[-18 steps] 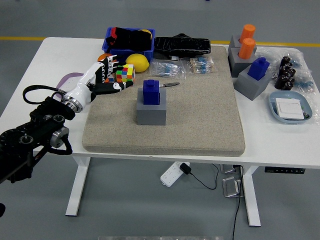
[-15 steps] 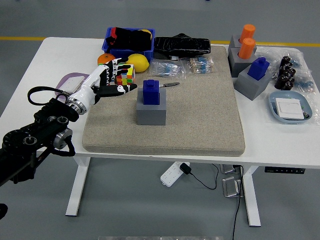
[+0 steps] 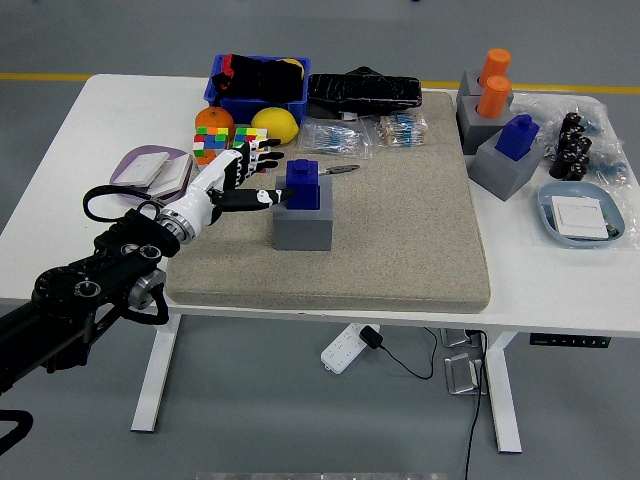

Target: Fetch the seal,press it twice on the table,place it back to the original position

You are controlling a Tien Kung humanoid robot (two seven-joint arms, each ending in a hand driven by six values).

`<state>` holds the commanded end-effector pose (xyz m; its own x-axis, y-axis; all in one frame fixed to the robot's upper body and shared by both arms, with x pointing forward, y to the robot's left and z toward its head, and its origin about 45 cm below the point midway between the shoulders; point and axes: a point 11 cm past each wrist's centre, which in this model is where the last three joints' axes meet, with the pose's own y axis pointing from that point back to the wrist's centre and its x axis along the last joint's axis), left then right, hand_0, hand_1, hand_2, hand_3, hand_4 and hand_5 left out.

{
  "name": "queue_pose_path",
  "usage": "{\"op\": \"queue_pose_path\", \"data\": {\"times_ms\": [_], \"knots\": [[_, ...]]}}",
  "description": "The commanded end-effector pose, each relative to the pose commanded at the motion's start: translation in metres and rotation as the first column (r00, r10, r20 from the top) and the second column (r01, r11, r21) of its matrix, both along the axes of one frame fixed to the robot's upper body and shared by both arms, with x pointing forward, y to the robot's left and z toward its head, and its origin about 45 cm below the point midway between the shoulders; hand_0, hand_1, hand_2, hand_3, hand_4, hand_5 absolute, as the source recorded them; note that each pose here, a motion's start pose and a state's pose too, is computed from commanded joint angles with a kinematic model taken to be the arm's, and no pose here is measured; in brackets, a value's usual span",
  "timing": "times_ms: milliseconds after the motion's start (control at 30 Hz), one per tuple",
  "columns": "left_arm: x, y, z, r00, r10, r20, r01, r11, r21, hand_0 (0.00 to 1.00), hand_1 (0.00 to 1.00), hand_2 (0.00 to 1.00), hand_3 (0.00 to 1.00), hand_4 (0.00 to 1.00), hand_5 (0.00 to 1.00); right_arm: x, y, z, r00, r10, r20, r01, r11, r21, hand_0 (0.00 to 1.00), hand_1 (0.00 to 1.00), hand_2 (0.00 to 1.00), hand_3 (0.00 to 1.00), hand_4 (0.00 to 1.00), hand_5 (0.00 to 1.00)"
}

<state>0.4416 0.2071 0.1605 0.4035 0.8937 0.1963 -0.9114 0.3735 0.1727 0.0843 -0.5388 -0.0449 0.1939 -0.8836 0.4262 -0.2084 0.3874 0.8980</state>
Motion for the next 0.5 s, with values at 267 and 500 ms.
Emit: {"op": "queue_pose_path", "data": {"times_ms": [267,500], "knots": [[0.0004,-0.005,-0.005,1.000,0.001,-0.011,-0.001,1.000,0.009,0.938,0.855,0.824,0.870,0.902,0.131,0.002,0.001,0.000,1.000,-0.001,0.004,0.001,1.000,0.002,0.777,0.668,0.673,0.671,0.811,0.570],[-0.0013,-0.012,-0.009,1.000,-0.007,-0.020,0.007,1.000,0.002,0.938,0.855,0.816,0.860,0.904,0.130,0.001,0.001,0.000,1.000,0.000,0.003,0.000,1.000,0.003,0.778,0.669,0.672,0.672,0.812,0.569]]}}
